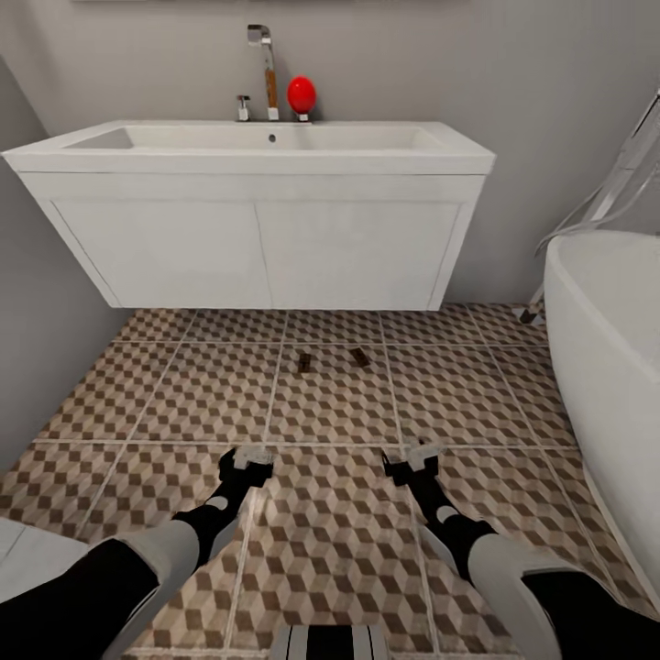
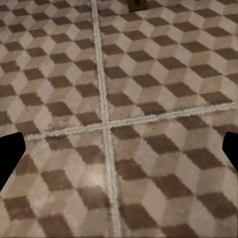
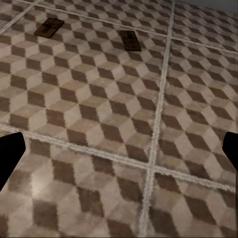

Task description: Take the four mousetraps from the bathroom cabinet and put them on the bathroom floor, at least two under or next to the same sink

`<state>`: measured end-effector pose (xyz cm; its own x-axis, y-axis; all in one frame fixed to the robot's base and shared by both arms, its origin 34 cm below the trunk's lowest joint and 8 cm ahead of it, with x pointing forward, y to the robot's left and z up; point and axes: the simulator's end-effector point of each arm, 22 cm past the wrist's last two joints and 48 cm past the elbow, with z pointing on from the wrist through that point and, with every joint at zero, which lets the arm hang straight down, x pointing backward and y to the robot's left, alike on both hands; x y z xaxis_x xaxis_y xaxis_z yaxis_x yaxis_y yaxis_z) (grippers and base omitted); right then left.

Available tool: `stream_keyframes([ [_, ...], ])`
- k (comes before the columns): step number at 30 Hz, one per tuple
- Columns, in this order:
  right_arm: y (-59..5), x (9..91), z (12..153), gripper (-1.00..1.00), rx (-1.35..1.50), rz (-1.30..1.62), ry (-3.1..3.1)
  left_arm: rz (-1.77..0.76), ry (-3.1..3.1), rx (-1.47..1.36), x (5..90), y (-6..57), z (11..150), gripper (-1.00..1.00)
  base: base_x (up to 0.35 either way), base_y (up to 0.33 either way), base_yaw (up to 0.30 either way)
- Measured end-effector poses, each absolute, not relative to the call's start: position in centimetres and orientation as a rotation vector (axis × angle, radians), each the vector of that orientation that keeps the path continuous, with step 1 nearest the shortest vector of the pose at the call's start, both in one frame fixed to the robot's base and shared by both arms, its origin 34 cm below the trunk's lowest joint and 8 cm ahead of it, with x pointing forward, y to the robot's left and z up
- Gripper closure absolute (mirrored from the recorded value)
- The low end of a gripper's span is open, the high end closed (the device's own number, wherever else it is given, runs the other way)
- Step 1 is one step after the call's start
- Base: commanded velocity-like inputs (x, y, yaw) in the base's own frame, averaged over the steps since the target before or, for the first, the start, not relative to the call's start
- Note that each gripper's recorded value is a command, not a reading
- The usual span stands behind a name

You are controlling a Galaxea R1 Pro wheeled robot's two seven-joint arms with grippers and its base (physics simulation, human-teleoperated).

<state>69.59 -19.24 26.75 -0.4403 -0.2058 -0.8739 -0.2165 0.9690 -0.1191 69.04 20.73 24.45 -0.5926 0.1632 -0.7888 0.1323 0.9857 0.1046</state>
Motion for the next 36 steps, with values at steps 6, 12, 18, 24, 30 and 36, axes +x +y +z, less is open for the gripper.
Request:
stream_keyframes([
  [6,-20.5,67.4,26.4,-1.0,-0.308,0.003,2.051,0.053,2.214,0.204,67.4,21.5,24.5,-1.0,0.0,0.0,0.0],
  [12,-21.2,65.1,26.0,-1.0,-0.309,-0.002,2.065,0.064,2.184,0.198,66.2,22.6,25.1,-1.0,0.0,0.0,0.0],
  [18,-22.2,63.5,26.1,-1.0,-0.31,-0.015,2.063,0.066,2.137,0.193,65.4,23.1,26.1,-1.0,0.0,0.0,0.0],
  [24,-23.9,61.0,25.5,-1.0,-0.308,-0.036,2.087,0.097,2.135,0.191,63.5,25.4,26.1,-1.0,0.0,0.0,0.0],
  [30,-24.2,59.2,25.9,-1.0,-0.305,-0.034,2.069,0.115,2.121,0.19,62.0,26.7,26.4,-1.0,0.0,0.0,0.0],
  [36,-24.2,57.2,26.1,-1.0,-0.297,-0.027,2.053,0.114,2.101,0.189,60.2,27.0,26.8,-1.0,0.0,0.0,0.0],
])
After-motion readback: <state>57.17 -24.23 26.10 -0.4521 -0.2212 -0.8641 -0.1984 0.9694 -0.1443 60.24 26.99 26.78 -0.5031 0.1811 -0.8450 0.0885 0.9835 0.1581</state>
